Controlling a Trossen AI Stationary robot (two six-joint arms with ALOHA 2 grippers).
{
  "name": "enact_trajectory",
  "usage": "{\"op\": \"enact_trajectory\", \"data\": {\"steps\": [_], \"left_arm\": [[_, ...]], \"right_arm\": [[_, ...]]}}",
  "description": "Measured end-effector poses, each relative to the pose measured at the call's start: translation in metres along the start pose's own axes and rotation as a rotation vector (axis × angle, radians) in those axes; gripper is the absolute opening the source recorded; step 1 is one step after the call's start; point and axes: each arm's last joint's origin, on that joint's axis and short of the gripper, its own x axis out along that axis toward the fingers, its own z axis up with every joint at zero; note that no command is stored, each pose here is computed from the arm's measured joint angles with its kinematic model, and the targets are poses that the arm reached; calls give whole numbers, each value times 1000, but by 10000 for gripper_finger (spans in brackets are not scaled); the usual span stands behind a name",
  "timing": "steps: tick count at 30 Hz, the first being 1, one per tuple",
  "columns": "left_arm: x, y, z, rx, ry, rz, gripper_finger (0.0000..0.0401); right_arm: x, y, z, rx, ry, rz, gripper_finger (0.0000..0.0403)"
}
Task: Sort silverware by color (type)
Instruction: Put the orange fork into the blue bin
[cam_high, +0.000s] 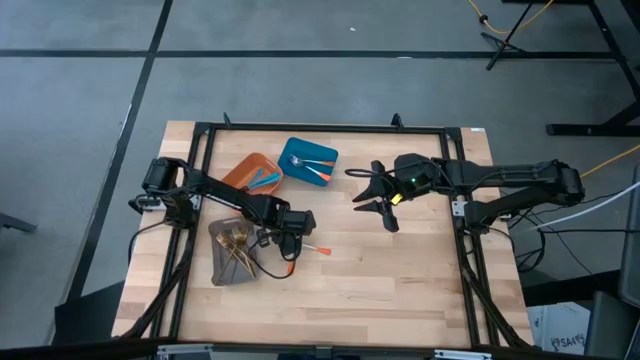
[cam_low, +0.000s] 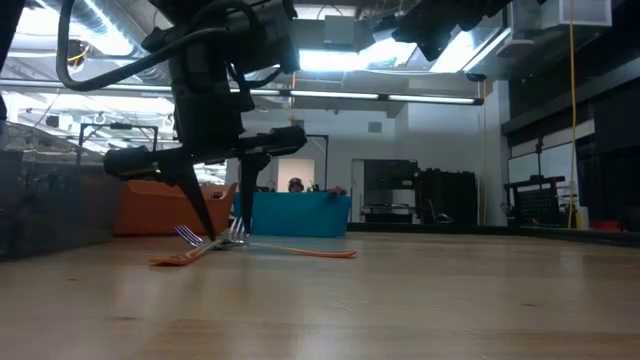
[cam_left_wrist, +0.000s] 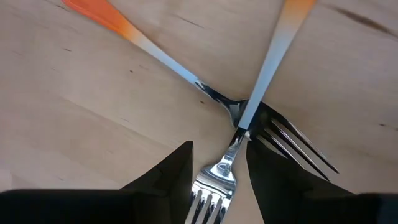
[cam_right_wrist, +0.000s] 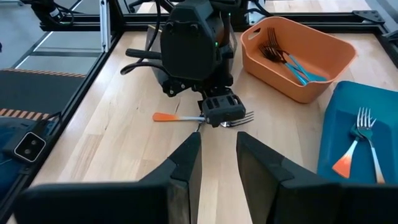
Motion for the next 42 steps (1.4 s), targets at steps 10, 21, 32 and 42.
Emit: {"op": "enact_trajectory", "data": {"steps": [10, 21, 32, 42], "left_arm": [[9, 2, 0, -8, -30, -21, 144], [11, 2, -1, -9, -30, -26, 89], [12, 1, -1, -8, -29, -29, 25], [12, 2, 0, -18, -32, -20, 9]], "right_arm": [[0, 0, 0, 0, 2, 1, 92], [0, 0, 0, 1, 2, 0, 92], [0, 0, 0, 1, 2, 0, 92], [0, 0, 0, 1, 2, 0, 92]]}}
